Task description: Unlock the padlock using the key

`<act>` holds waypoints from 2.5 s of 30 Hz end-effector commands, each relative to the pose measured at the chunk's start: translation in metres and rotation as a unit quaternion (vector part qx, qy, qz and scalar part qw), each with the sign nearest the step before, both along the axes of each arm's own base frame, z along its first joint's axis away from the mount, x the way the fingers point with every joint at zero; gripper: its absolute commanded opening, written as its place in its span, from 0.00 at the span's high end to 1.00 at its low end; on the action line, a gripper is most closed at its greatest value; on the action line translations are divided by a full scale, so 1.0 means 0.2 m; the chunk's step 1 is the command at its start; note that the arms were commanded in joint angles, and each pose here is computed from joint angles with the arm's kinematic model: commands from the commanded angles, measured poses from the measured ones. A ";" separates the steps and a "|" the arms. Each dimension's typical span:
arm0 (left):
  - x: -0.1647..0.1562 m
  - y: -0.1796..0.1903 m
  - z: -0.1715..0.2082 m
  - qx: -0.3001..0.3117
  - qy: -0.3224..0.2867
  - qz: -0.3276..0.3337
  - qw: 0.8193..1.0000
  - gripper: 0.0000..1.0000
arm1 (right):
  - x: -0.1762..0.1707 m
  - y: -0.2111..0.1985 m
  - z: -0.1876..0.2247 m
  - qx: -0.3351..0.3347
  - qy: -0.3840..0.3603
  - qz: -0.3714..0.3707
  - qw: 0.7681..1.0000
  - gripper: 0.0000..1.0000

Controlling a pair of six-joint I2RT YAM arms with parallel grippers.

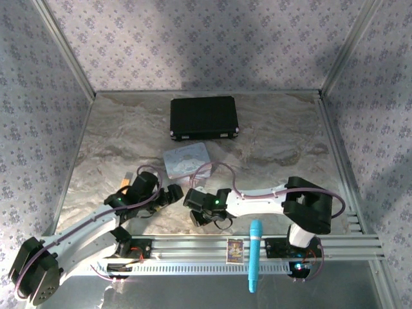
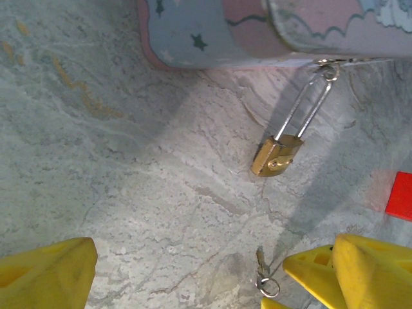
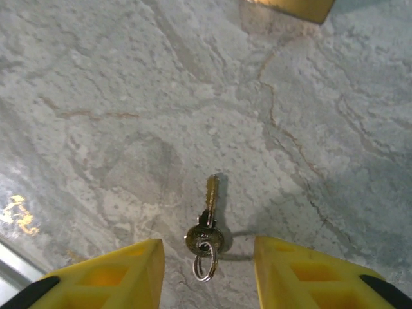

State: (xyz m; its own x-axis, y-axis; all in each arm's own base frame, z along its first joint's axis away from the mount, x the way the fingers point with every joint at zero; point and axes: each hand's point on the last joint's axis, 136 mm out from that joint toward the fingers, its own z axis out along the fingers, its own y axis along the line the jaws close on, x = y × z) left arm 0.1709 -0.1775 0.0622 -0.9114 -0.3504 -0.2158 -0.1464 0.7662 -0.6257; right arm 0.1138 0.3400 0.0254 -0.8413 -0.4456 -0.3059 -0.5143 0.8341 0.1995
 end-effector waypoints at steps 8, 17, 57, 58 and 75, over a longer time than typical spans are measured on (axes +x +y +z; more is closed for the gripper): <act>0.05 -0.02 0.03 0.003 -0.002 0.016 1.000 0.08 | -0.05 0.03 -0.15 -0.016 0.026 0.005 1.000 0.85; 0.06 -0.09 0.05 -0.044 -0.020 0.033 0.998 0.14 | 0.00 -0.06 -0.05 0.005 0.023 0.000 1.000 0.98; 0.07 -0.37 0.29 -0.263 -0.011 0.161 0.951 0.60 | 0.34 0.01 0.55 0.311 -0.048 -0.104 0.944 1.00; 0.07 -0.37 0.29 -0.267 -0.011 0.161 0.950 0.60 | 0.35 0.01 0.56 0.315 -0.049 -0.105 0.942 1.00; 0.09 -0.33 0.37 -0.230 -0.083 0.124 0.962 1.00 | 0.37 -0.05 0.66 0.351 -0.059 -0.062 0.932 0.27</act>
State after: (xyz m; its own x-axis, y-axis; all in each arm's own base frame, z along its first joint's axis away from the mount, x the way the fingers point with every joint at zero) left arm 0.1849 -0.2463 0.1224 -0.7447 -0.6674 0.0010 -0.2640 0.2933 -0.9188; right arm 0.1816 0.3429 0.1394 -0.8419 -0.0150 -0.5394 -0.4322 0.6171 0.6576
